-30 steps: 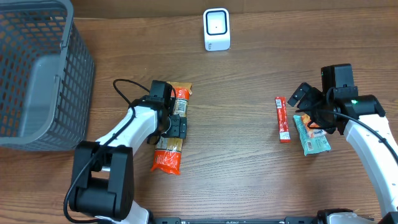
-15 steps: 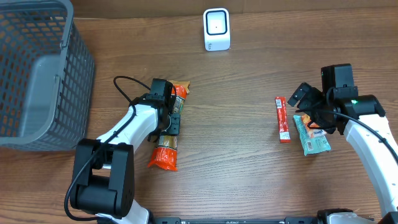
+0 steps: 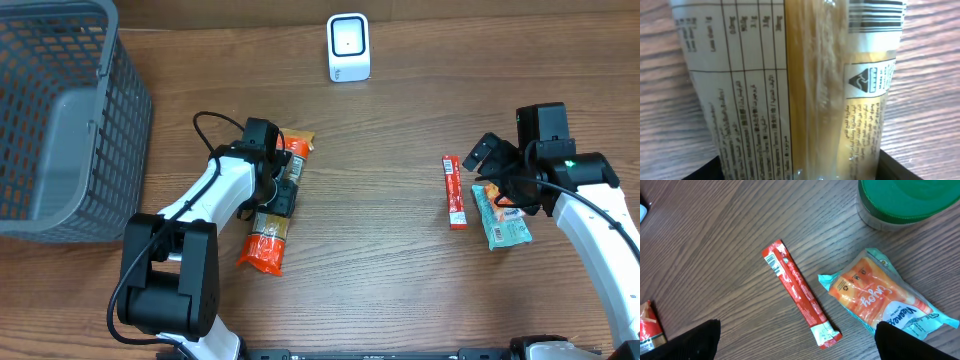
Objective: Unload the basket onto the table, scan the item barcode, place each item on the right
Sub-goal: 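Lift the spaghetti pack with the left gripper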
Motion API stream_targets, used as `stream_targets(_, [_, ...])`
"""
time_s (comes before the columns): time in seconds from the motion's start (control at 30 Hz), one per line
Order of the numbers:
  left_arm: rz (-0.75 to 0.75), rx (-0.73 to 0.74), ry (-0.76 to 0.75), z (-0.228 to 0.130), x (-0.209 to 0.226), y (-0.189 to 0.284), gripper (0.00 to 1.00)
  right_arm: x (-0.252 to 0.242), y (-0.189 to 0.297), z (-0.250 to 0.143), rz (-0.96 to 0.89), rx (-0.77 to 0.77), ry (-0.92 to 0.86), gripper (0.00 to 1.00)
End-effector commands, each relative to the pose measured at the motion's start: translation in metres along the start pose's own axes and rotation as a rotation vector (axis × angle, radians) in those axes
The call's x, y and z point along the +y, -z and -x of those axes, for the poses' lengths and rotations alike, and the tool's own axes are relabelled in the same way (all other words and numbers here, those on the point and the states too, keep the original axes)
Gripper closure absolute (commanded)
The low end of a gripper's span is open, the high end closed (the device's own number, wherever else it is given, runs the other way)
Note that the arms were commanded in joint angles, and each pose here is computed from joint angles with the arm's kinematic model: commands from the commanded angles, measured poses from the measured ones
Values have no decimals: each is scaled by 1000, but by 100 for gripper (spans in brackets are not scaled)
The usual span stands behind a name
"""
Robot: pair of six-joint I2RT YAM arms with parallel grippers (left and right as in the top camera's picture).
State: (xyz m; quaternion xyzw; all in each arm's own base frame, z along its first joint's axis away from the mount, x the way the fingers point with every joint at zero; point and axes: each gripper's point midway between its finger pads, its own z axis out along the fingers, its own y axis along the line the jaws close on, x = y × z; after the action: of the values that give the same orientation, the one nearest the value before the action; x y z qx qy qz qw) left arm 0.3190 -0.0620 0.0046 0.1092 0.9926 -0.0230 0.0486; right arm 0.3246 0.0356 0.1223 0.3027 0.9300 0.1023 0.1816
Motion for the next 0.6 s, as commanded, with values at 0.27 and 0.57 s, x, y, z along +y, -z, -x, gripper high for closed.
stream_targets(0.27, [-199,-25,-274,7,-59,9,31,3,3,4,8,-15,3,0])
stream_targets(0.57, [-142,-52,-276,23,-51,28,15,2,3,4,8,-14,3,0])
